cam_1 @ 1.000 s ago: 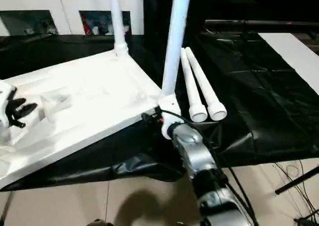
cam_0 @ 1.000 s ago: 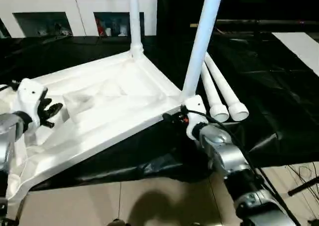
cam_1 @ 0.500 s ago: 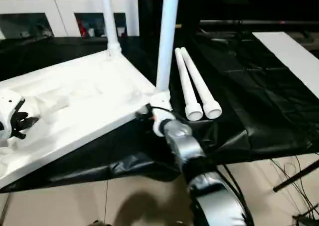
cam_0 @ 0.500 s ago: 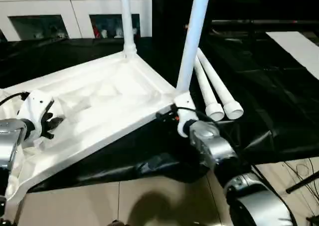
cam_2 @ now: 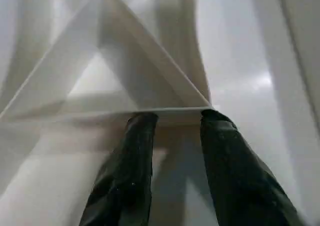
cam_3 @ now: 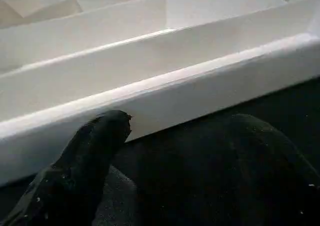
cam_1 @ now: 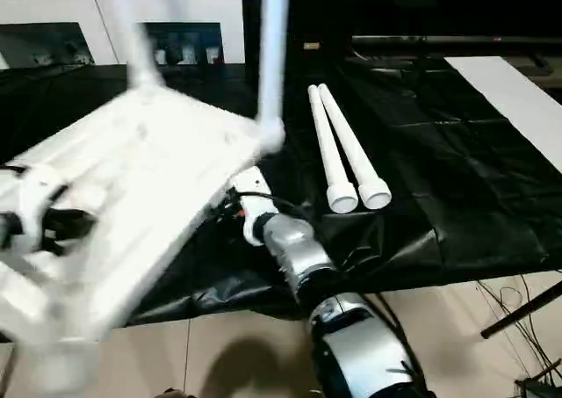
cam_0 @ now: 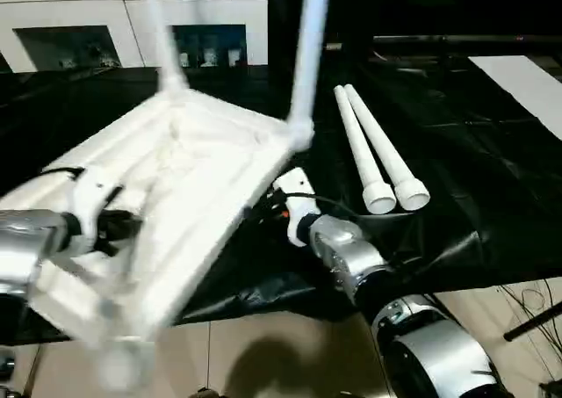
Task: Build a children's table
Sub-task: Rotate table base
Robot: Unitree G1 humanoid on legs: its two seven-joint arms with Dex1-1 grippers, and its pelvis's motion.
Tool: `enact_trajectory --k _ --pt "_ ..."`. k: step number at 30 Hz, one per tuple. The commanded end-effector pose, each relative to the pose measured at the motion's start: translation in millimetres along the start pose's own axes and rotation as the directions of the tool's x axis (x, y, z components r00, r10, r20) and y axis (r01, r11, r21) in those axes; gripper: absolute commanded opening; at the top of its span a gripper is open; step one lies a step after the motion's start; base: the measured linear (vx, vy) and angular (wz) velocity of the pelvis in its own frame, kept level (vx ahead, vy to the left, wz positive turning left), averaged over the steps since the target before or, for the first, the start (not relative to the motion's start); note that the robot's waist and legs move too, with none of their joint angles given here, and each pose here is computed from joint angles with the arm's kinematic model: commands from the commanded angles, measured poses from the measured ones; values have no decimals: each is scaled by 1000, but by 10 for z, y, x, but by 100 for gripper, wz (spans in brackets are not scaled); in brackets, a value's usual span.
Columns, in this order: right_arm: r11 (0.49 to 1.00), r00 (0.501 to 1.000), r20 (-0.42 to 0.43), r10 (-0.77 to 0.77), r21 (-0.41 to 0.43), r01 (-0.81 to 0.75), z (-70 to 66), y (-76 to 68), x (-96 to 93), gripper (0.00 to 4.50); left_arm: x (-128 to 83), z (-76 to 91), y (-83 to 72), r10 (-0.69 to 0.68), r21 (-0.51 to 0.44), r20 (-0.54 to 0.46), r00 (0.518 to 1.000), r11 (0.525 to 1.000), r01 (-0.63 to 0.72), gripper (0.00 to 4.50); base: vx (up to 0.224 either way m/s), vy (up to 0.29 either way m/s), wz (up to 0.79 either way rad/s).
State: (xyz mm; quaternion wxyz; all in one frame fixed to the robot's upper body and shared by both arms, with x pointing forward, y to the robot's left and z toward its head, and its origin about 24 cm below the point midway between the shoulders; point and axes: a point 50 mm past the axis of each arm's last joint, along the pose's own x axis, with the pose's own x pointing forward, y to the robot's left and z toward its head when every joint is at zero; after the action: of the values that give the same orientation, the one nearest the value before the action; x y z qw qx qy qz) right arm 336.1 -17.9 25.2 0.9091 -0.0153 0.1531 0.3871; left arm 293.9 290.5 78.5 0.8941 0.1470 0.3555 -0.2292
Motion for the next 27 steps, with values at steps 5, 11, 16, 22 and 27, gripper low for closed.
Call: enact_trajectory --k 5,11,16,22,27 --pt "994 993 60 100 -52 -97 198 180 109 382 340 214 -431 -203 81 54 978 977 199 168 0 0 0" --pt "994 991 81 103 -52 -99 237 162 109 382 556 515 -700 -290 99 168 942 956 276 168 0 0 0" --pt "995 993 84 83 -69 -78 261 99 92 382 722 800 -845 -298 145 257 919 952 268 168 0 0 0" --pt "995 992 120 26 -100 -14 380 -121 7 382 826 1056 -807 -183 145 351 918 980 139 168 0 0 0" --pt "994 986 166 -1 -110 20 489 -257 -68 382 843 1191 -761 -102 149 417 903 988 43 168 0 0 0"
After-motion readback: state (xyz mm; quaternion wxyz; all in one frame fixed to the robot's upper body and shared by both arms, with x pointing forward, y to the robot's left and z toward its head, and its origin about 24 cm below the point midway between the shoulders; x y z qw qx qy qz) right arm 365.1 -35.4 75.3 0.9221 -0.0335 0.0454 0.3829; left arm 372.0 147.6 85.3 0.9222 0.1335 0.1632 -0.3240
